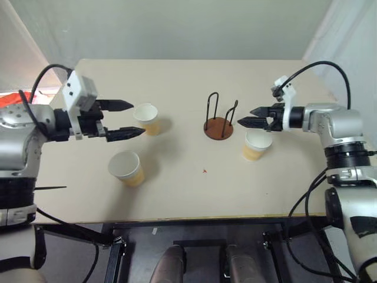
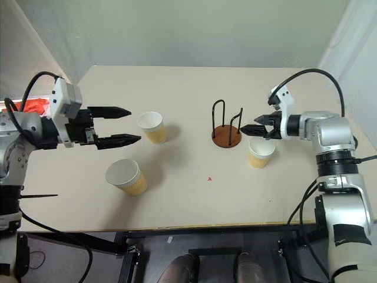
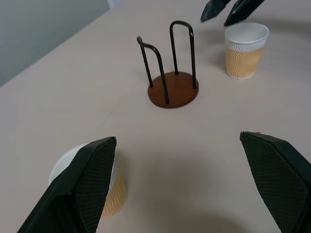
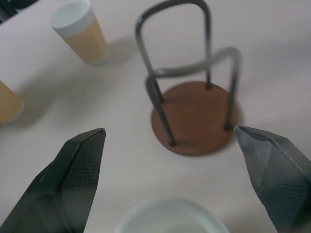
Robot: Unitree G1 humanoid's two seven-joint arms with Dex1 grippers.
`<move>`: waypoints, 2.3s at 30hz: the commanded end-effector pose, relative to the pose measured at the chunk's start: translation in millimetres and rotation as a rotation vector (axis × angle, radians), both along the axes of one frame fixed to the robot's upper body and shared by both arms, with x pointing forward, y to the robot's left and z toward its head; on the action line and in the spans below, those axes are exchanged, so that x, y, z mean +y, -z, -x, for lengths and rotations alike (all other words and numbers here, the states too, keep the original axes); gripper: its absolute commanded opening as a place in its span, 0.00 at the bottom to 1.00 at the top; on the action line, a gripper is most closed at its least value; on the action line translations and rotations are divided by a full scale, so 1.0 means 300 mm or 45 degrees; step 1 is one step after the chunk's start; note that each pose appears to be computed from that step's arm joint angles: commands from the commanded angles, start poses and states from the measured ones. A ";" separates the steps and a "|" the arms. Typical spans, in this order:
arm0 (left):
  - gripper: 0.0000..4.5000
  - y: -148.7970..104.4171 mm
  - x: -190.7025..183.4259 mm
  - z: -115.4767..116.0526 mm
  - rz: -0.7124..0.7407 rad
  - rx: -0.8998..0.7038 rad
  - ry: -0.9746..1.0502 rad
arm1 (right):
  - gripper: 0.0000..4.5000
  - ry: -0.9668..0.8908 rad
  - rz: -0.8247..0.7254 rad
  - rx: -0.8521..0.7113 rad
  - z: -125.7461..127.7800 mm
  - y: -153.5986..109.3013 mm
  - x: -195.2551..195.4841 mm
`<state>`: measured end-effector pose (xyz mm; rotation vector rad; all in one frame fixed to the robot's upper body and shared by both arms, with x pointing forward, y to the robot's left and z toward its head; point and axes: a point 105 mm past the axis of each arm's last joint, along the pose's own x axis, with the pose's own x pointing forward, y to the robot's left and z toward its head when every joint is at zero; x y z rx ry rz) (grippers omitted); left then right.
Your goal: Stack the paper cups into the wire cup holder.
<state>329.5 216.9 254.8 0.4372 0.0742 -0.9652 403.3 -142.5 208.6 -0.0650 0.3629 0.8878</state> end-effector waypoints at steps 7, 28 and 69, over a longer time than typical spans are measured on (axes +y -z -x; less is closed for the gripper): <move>0.99 -0.053 -0.025 0.017 -0.012 -0.081 0.002 | 1.00 0.006 -0.115 -0.036 -0.020 -0.026 0.068; 1.00 -0.040 0.003 0.031 -0.022 -0.065 -0.065 | 0.46 0.111 -0.249 -0.046 -0.113 -0.009 0.110; 1.00 0.008 -0.061 0.211 -0.159 0.208 0.413 | 0.08 -0.474 -0.118 0.024 0.356 0.102 0.215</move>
